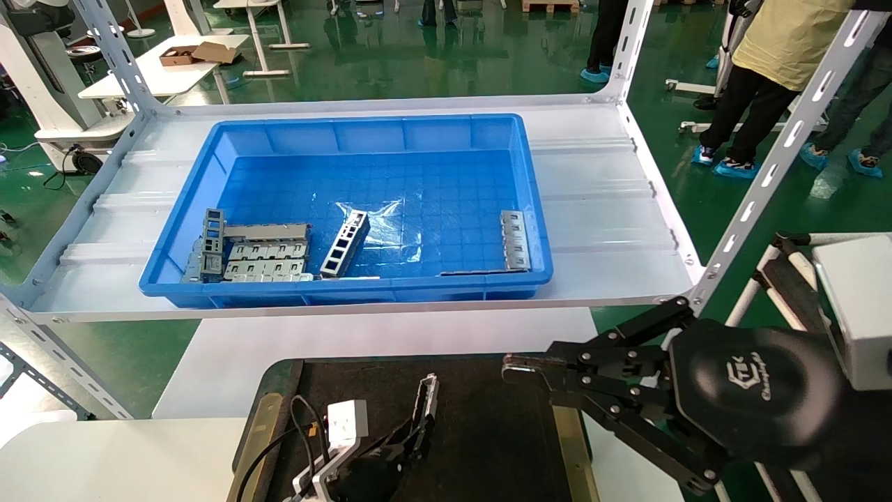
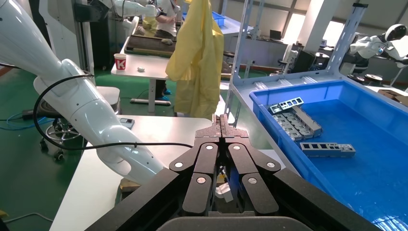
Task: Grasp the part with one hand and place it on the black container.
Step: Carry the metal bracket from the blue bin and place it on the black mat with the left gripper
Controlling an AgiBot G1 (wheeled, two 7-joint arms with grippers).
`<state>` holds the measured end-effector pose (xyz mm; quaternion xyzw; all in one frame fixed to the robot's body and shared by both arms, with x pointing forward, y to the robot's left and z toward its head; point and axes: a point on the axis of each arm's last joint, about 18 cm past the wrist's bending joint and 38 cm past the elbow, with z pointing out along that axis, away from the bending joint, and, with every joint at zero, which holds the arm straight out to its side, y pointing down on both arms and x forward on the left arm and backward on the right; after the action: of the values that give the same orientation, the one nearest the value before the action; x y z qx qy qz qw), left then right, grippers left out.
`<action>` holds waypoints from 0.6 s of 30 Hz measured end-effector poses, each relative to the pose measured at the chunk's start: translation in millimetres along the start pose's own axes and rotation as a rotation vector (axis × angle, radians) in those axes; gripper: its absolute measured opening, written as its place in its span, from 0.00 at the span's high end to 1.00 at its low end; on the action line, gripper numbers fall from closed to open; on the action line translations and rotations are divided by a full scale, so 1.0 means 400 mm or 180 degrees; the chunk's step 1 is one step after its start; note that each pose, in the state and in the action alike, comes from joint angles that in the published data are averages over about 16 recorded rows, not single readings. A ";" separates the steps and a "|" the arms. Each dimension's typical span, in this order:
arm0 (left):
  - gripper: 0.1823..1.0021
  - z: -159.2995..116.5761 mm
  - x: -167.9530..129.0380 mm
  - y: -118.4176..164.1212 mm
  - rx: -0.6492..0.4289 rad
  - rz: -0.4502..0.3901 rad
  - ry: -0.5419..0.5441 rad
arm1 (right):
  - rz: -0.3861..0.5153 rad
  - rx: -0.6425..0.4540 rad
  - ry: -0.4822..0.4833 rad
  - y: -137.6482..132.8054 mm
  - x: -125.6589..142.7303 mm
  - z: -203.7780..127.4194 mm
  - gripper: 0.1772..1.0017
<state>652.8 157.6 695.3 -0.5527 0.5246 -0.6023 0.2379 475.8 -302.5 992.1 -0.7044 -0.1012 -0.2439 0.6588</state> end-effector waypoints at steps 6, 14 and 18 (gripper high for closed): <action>0.79 0.007 -0.002 0.014 -0.0038 -0.0101 -0.0150 | 0.0000 0.0000 0.0000 0.000 0.000 0.000 0.98; 0.79 0.013 -0.001 0.028 -0.0170 -0.0153 -0.0359 | 0.0000 0.0000 0.0000 0.000 0.000 0.000 0.98; 0.79 0.014 0.003 0.030 -0.0259 -0.0161 -0.0456 | 0.0000 0.0000 0.0000 0.000 0.000 0.000 0.98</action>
<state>653.9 150.5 684.0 -0.6166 0.5162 -0.5451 0.2369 475.8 -302.5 992.1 -0.7044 -0.1012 -0.2439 0.6588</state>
